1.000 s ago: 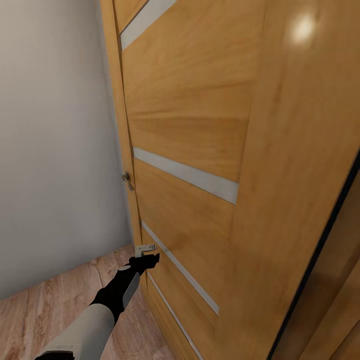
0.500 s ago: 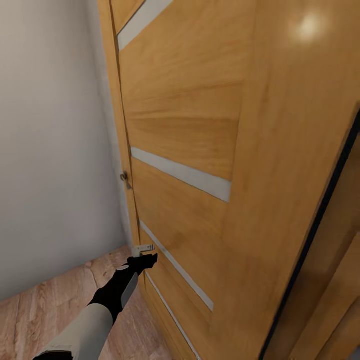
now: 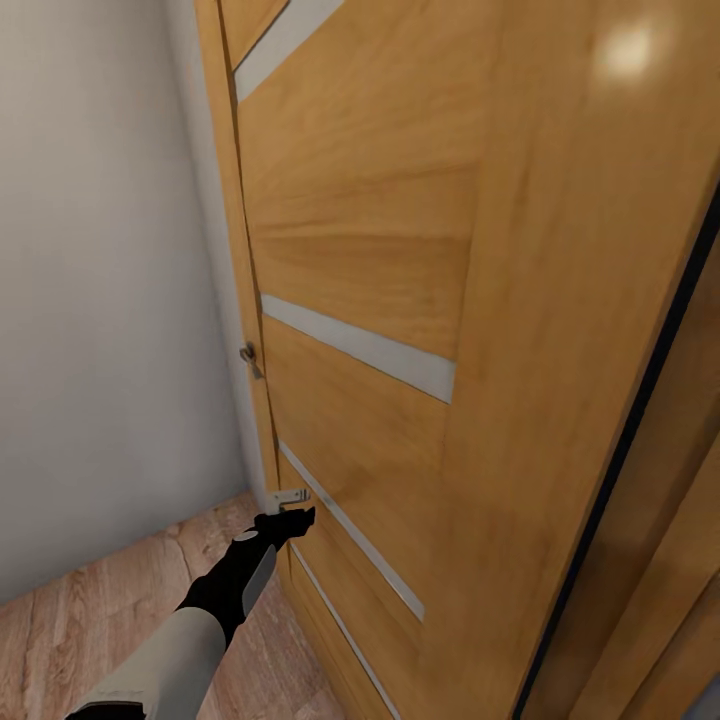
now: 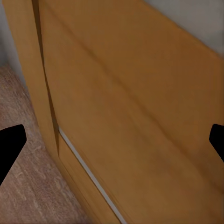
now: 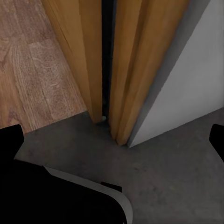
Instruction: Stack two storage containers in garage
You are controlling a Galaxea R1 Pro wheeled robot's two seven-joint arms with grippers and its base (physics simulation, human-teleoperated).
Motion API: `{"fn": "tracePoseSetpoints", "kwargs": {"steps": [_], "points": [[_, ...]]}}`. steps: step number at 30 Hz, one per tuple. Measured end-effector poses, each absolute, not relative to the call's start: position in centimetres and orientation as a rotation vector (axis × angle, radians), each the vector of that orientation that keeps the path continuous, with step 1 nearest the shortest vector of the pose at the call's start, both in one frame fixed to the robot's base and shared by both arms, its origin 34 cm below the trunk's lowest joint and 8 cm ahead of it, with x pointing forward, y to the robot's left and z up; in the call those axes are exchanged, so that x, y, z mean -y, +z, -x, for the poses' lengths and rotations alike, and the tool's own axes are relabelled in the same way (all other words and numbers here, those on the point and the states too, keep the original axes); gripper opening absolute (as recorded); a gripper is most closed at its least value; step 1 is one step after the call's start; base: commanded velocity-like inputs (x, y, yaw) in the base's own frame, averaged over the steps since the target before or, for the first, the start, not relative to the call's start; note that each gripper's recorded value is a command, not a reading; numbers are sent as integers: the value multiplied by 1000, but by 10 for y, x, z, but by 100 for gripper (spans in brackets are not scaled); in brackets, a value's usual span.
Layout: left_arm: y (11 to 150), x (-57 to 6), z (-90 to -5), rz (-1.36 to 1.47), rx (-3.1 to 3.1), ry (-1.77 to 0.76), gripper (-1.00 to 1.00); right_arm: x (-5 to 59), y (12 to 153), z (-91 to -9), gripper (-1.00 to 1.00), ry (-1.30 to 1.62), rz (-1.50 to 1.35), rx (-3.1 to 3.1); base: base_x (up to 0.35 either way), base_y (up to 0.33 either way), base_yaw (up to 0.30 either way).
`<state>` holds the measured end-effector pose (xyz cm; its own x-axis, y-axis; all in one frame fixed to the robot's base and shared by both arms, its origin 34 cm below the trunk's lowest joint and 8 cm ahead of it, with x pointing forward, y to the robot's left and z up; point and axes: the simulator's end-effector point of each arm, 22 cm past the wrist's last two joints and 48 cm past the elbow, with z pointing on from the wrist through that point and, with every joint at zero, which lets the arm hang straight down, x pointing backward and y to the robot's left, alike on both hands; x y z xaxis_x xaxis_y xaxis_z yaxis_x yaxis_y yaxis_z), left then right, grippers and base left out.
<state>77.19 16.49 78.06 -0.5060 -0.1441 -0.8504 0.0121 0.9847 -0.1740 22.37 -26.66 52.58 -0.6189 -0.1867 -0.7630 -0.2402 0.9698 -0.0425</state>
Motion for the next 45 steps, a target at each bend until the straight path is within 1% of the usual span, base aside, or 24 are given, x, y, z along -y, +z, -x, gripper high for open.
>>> {"fn": "tracePoseSetpoints", "kwargs": {"steps": [9, 18, 22, 31, 45], "points": [[781, -165, -772, 93, -2094, -191, 100, 266, 526, -224, 100, 82, 300, -2253, 0, 0, 0], [783, -166, -772, 67, -2077, -139, 100, 230, 526, -250, 100, 135, 278, -2228, 0, 0, 0], [784, -166, -773, 53, -2072, -119, 100, 230, 528, -265, 100, 132, 276, -2208, 0, 0, 0], [785, -165, -772, 34, -2069, -79, 100, 229, 528, -266, 100, 133, 277, -2207, 0, 0, 0], [784, -165, -772, 42, -2071, -83, 100, 229, 528, -266, 100, 133, 277, -2207, 0, 0, 0]]}}
